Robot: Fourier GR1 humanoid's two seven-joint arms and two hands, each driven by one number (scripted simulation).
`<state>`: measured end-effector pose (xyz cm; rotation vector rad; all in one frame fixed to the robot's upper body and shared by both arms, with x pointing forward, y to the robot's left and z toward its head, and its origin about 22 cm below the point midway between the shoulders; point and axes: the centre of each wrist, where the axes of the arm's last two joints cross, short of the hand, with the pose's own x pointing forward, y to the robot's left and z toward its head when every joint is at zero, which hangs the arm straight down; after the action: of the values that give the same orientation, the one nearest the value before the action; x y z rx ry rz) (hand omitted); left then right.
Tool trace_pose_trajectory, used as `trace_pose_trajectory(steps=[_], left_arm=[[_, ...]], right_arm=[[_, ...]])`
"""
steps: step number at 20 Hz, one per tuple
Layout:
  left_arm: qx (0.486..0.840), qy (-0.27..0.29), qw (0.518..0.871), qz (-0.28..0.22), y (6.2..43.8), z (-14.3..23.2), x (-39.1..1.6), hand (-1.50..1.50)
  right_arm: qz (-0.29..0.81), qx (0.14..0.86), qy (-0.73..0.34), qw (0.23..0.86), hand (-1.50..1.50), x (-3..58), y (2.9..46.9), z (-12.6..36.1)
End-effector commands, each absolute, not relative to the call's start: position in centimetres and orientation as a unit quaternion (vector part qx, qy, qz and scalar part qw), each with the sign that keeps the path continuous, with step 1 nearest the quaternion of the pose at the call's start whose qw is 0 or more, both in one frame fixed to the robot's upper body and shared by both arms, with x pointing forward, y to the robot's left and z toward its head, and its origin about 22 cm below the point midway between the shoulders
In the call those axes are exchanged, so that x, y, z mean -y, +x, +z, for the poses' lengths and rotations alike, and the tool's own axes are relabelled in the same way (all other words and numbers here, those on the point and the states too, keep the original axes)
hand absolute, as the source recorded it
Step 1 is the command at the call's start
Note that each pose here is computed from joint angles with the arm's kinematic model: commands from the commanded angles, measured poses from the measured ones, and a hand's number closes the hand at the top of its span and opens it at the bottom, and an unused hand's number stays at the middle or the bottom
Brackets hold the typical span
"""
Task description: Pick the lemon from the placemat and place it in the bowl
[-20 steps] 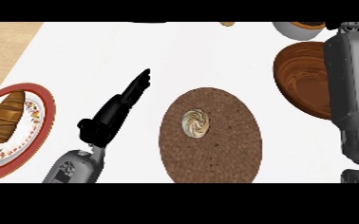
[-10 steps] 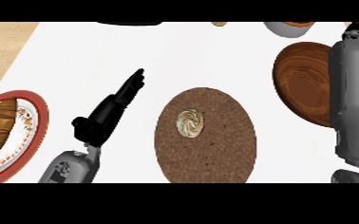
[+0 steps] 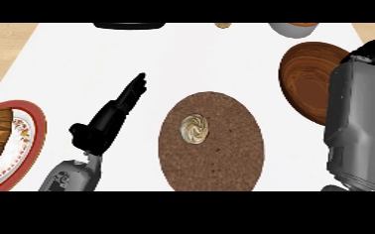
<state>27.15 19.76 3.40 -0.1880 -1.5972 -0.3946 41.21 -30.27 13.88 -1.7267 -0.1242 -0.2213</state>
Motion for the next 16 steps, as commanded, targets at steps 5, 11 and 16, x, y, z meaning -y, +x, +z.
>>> trace_pose_trajectory(steps=[5, 11, 16], left_arm=[[0.711, -0.079, 0.679, -0.165, 26.8, 4.1, -20.4, 0.00], [0.706, -0.087, 0.682, -0.169, 26.9, 3.7, -19.7, 0.00], [0.709, -0.076, 0.680, -0.172, 26.6, 3.5, -21.1, 0.00]], right_arm=[[-0.240, 0.079, -0.681, 0.687, -1.50, 30.0, 39.3, 10.3], [-0.280, 0.122, -0.725, 0.617, -1.50, 30.7, 38.1, 11.3], [-0.373, 0.151, -0.755, 0.518, -1.50, 32.1, 36.1, 14.8]])
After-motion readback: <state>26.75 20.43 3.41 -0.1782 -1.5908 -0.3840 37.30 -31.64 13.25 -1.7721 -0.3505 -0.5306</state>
